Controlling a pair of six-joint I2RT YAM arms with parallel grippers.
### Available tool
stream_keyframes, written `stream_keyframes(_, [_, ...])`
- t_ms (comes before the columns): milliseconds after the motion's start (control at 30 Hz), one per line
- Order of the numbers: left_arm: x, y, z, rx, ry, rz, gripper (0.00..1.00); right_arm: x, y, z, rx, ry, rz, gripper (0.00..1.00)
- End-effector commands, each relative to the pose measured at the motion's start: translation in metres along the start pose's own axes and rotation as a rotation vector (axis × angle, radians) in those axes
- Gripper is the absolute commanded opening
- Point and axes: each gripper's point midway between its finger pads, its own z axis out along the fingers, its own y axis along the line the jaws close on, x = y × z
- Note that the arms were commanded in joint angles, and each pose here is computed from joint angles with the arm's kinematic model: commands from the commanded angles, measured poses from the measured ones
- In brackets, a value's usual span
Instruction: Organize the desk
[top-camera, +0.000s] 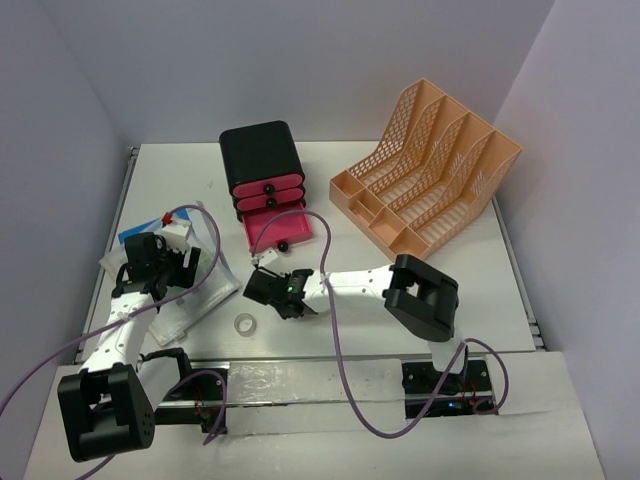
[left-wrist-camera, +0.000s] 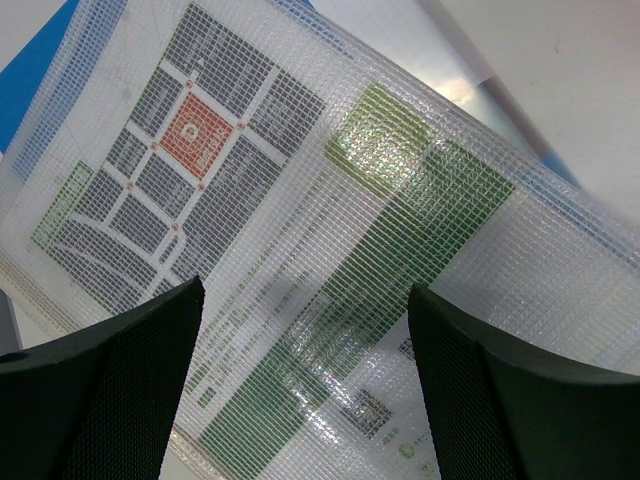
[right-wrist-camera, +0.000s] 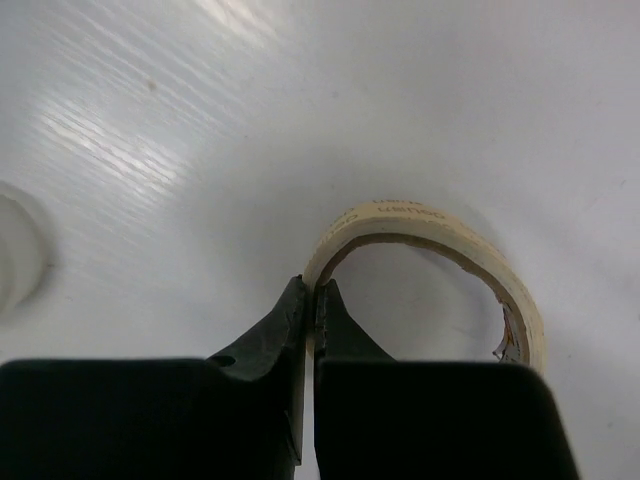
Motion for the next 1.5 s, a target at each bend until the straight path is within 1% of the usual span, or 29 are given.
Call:
stream_keyframes(0, [-0.007,0.000,0.000,0.011,-0.028,0.010,0.89,-0.091,-0.003,-0.042,-0.073,-0.337,0.002,0.00])
stream_keyframes(67, [-0.008,0.000,0.000,0.009,-0.031,0.010,0.89,-0.124,-0.006,-0.054,-0.069,-0.466,-0.115,0.00])
stream_keyframes(100, [-0.007,0.001,0.000,0.008,-0.031,0.009,0.89,-0.134,-0.005,-0.057,-0.077,-0.503,-0.099,0.00])
stream_keyframes(133, [-0.007,0.000,0.000,0.008,-0.031,0.009,0.89,-0.150,-0.009,-0.058,-0.066,-0.553,-0.151,0.00])
stream_keyframes(167, [-0.008,0.000,-0.001,0.011,-0.034,0.012,0.89,-0.154,-0.009,-0.059,-0.066,-0.563,-0.204,0.00])
stream_keyframes(200, [-0.008,0.000,-0.001,0.010,-0.034,0.012,0.89,-0.173,-0.015,-0.052,-0.082,-0.600,-0.225,0.00])
stream_keyframes(300, [-0.008,0.000,-0.001,0.011,-0.035,0.011,0.89,-0.198,-0.021,-0.046,-0.118,-0.631,-0.244,0.00])
stream_keyframes(400, [-0.007,0.001,-0.001,0.004,-0.032,0.015,0.89,-0.219,-0.035,-0.032,-0.126,-0.641,-0.206,0.00])
stream_keyframes(433, [-0.006,0.001,0.000,0.004,-0.031,0.015,0.89,-0.220,-0.039,-0.028,-0.119,-0.636,-0.203,0.00])
stream_keyframes(533, [-0.005,0.001,0.001,0.007,-0.025,0.013,0.89,-0.231,-0.048,-0.019,-0.118,-0.692,-0.190,0.00])
stream_keyframes(633, [-0.006,0.001,0.001,0.008,-0.024,0.013,0.89,-0.235,-0.046,-0.014,-0.147,-0.720,-0.196,0.00])
stream_keyframes(833, [-0.005,0.001,0.002,0.007,-0.019,0.010,0.89,-0.229,-0.043,0.008,-0.182,-0.699,-0.211,0.00])
stream_keyframes(1033, [-0.004,0.002,0.002,0.004,-0.016,0.011,0.89,-0.207,-0.041,0.035,-0.181,-0.627,-0.230,0.00])
stream_keyframes(1067, [-0.004,0.001,0.003,0.005,-0.014,0.011,0.89,-0.203,-0.041,0.042,-0.180,-0.600,-0.229,0.00])
stream_keyframes(1133, [-0.004,0.001,0.003,0.006,-0.015,0.011,0.89,-0.203,-0.043,0.049,-0.175,-0.583,-0.219,0.00])
stream_keyframes(1233, [-0.004,0.001,0.002,0.005,-0.015,0.012,0.89,-0.193,-0.047,0.065,-0.161,-0.522,-0.220,0.00])
stream_keyframes(1467, [-0.004,0.001,0.002,0.004,-0.014,0.011,0.89,-0.176,-0.051,0.080,-0.140,-0.436,-0.228,0.00])
